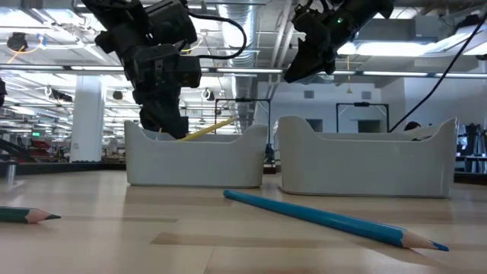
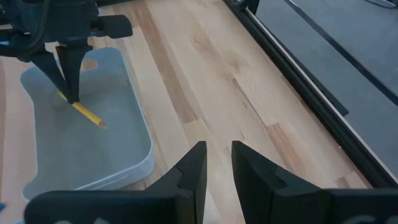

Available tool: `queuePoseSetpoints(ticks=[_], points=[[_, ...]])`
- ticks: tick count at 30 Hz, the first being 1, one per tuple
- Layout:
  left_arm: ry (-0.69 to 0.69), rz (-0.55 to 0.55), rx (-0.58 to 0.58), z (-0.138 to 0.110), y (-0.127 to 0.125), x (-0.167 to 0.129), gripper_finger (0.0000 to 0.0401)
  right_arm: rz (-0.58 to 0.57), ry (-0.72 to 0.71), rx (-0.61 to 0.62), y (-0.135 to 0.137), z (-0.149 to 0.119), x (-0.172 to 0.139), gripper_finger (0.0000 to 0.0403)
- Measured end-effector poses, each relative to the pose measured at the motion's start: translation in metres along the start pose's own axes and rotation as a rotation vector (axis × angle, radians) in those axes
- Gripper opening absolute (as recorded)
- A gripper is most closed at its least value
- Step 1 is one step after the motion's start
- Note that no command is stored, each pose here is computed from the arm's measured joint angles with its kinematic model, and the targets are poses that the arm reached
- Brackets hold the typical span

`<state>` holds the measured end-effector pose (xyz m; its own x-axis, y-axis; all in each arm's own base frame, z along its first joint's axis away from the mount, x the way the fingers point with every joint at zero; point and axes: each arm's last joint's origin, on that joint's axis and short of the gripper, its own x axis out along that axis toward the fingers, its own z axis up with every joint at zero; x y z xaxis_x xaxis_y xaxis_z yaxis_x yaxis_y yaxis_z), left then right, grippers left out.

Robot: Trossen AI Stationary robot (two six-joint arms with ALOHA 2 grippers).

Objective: Sort pens & pencils
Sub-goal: Put the yellow pencil into the left gray bin, then put the green pencil into the left gray bin

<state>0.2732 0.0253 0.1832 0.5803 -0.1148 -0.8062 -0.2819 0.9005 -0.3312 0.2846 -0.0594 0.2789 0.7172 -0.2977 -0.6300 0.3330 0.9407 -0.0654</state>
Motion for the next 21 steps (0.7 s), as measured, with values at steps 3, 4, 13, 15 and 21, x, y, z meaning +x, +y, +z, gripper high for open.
queuePoseSetpoints(ticks=[3,4,13,15,21], points=[[0.0,0.0,0.0,0.0,0.0,0.0,0.0,0.0,0.0,0.0,0.0,0.0,0.0,0.0095],[0.0,0.0,0.0,0.0,0.0,0.0,0.0,0.0,0.0,0.0,0.0,0.0,0.0,0.0095],[0.002,0.005,-0.001,-0.0003,0.0002,0.0,0.0,0.0,0.0,0.0,0.0,0.0,0.0,0.0095],[0.004,0.007,-0.001,-0.0005,0.0003,0.0,0.0,0.0,0.0,0.0,0.0,0.0,0.0,0.0095],[0.002,0.011,-0.001,-0.0004,0.0004,0.0,0.0,0.0,0.0,0.0,0.0,0.0,0.0,0.0095]])
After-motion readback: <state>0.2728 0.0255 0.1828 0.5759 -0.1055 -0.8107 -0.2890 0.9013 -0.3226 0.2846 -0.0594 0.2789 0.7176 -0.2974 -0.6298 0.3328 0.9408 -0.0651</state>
